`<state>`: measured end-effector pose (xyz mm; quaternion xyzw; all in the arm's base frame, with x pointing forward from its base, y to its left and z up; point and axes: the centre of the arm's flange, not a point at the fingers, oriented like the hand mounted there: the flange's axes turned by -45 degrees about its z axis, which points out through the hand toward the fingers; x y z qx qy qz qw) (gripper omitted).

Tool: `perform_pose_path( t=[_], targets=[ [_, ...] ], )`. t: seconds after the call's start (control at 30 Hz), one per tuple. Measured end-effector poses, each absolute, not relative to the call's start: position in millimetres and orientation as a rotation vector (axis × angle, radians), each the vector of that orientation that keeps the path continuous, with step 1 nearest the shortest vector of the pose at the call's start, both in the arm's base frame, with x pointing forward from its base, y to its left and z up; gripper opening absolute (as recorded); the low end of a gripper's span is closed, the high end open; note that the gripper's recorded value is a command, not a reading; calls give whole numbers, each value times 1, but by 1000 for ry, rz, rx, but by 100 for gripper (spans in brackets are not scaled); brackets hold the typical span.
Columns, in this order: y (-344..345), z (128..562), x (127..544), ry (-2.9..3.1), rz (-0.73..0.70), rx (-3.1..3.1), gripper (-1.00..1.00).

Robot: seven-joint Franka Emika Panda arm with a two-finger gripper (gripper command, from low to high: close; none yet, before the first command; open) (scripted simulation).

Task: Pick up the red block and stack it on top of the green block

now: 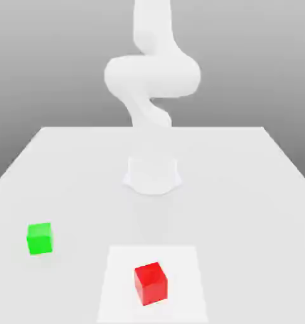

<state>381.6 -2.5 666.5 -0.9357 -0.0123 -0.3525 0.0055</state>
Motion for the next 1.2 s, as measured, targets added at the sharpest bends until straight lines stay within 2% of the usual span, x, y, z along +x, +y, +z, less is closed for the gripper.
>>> perform_pose_path(
  t=[0.17,0.37,0.53,0.73,0.9,0.93,1.13,1.2],
  targets=[
    [-3,567,437,-162,-859,-2998,0],
    [-1,442,469,-304,-571,-3053,0],
    [1,338,469,-422,-329,-3080,0],
    [-2,223,441,-559,-42,-3089,0],
    [-3,161,436,-580,-2,-3089,0],
    [-3,150,435,-580,-1,-3088,-100],
    [-3,145,435,-579,1,-3088,-100],
    [-3,156,435,-580,1,-3088,-100]
  ],
)
